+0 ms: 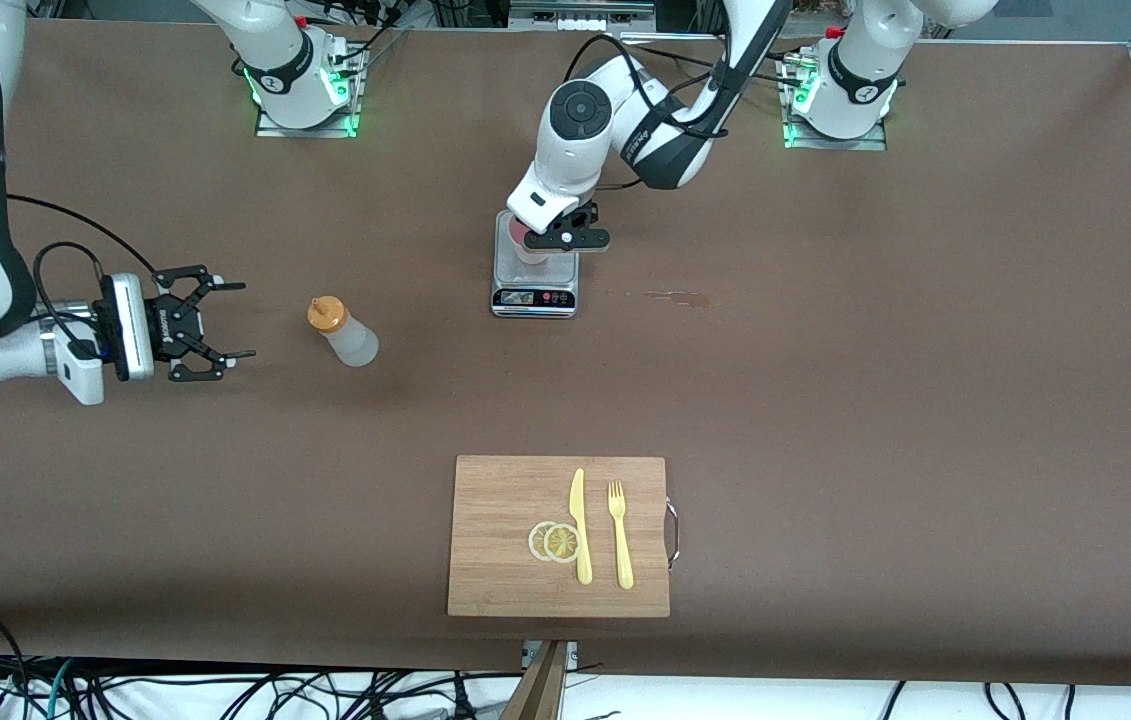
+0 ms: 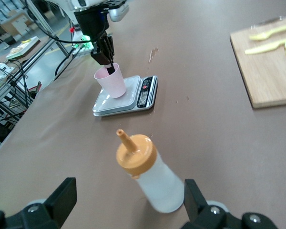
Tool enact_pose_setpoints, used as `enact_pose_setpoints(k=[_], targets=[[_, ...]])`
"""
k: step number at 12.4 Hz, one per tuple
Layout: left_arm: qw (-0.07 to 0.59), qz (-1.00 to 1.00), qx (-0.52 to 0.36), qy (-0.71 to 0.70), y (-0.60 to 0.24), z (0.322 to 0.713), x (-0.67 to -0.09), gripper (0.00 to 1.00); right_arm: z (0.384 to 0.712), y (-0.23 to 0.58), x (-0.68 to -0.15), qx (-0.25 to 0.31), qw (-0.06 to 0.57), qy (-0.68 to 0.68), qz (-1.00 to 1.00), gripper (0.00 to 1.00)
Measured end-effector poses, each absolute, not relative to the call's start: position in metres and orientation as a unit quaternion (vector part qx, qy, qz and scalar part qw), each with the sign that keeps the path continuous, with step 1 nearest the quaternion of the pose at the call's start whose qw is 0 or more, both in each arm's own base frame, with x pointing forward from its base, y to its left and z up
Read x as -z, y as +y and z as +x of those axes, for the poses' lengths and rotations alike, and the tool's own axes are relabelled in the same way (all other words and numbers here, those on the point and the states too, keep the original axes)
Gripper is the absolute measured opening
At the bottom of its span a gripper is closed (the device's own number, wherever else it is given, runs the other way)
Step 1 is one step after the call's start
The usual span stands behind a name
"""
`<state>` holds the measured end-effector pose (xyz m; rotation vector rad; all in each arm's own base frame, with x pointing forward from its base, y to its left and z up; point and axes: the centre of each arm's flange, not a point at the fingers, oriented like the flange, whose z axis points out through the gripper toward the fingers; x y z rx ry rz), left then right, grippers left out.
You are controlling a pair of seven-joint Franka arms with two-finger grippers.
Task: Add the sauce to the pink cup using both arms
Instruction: 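Release the cup on the scale while the right gripper approaches the bottle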
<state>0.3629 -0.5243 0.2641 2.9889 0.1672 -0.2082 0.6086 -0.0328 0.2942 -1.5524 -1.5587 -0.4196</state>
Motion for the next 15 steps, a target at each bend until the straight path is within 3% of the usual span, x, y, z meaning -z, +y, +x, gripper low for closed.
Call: enact_pose_setpoints(k=[4, 8, 12, 15], targets=[[0.075, 0.993, 0.063, 0.066, -0.522, 0.381, -0.283, 0.54, 0.604, -0.040, -0.255, 0.213, 0.454, -0.648, -0.573, 1.00], [0.053, 0.992, 0.099, 0.059, -0.489, 0.428, -0.380, 0.99, 0.597, -0.049, -0.226, 0.238, 0.475, -0.650, -0.543, 1.00], [0.074, 0.993, 0.085, -0.024, -0.368, 0.514, -0.461, 1.00, 0.594, -0.049, -0.211, 0.248, 0.481, -0.647, -0.538, 1.00], [0.040, 0.996, 0.068, -0.032, -0.255, 0.559, -0.487, 1.00, 0.582, -0.048, -0.182, 0.258, 0.482, -0.633, -0.548, 1.00]])
